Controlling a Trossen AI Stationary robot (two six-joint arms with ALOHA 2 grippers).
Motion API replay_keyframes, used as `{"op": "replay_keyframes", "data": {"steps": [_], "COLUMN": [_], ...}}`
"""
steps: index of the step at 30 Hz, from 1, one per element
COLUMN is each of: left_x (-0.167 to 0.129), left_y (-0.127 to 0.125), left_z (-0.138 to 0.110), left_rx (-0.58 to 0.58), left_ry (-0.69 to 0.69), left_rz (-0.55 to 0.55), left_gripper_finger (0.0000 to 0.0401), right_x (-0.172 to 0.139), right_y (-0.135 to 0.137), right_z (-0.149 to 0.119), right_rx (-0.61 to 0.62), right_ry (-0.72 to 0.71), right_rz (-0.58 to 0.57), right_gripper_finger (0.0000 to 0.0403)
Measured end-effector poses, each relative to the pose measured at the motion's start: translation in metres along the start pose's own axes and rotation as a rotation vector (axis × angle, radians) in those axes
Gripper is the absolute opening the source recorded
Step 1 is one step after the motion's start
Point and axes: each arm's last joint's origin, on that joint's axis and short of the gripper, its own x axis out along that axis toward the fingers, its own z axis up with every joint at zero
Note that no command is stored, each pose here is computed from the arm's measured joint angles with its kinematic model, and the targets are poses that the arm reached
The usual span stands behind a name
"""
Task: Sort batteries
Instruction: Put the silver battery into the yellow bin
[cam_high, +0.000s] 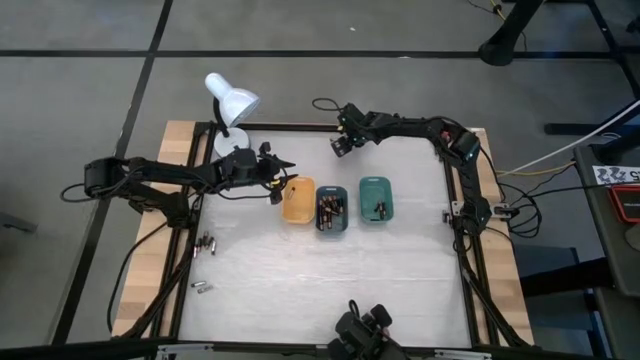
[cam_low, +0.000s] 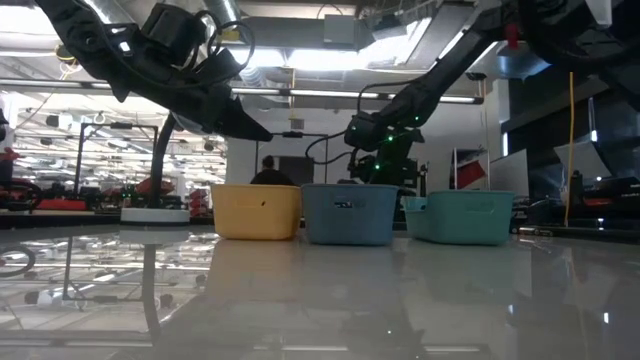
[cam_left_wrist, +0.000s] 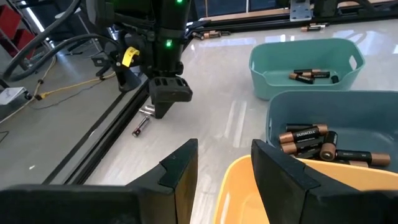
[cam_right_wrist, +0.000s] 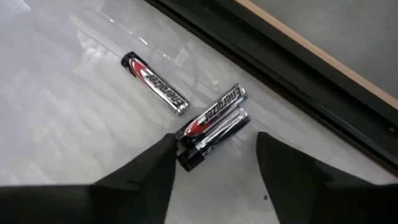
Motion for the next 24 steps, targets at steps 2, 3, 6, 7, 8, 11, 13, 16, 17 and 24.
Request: {"op": "replay_keyframes", "data": {"steps": [2, 3, 6, 7, 8, 11, 13, 16, 17, 24], "left_x": [0.0, 0.0, 0.0, 0.0, 0.0, 0.0, 0.0, 0.0, 0.0, 0.0], "left_y": [0.0, 0.0, 0.0, 0.0, 0.0, 0.0, 0.0, 0.0, 0.0, 0.0], "left_z": [0.0, 0.0, 0.0, 0.0, 0.0, 0.0, 0.0, -0.001, -0.001, -0.001], "left_rx": [0.0, 0.0, 0.0, 0.0, 0.0, 0.0, 0.0, 0.007, 0.008, 0.008], "left_ry": [0.0, 0.0, 0.0, 0.0, 0.0, 0.001, 0.002, 0.006, 0.008, 0.008], "left_rz": [0.0, 0.0, 0.0, 0.0, 0.0, 0.0, 0.0, -0.001, -0.001, -0.001], "left_gripper_finger": [0.014, 0.014, 0.014, 0.014, 0.014, 0.014, 0.014, 0.014, 0.014, 0.014], "right_x": [0.0, 0.0, -0.001, -0.001, -0.001, -0.002, -0.002, -0.003, -0.004, -0.008], "right_y": [0.0, -0.001, -0.001, -0.001, -0.001, -0.003, -0.003, -0.004, -0.004, -0.005], "right_z": [-0.001, -0.001, -0.002, -0.003, -0.004, -0.008, -0.011, -0.012, -0.013, -0.013], "right_rx": [-0.007, -0.007, -0.009, -0.01, -0.012, -0.016, -0.02, -0.024, -0.027, -0.049], "right_ry": [0.007, 0.011, 0.027, 0.034, 0.045, 0.087, 0.113, 0.133, 0.138, 0.189], "right_rz": [-0.009, -0.012, -0.017, -0.019, -0.022, -0.033, -0.041, -0.048, -0.048, -0.064], "right_gripper_finger": [0.0188, 0.0176, 0.0143, 0.0132, 0.0121, 0.0089, 0.0065, 0.0027, 0.0018, 0.0027]}}
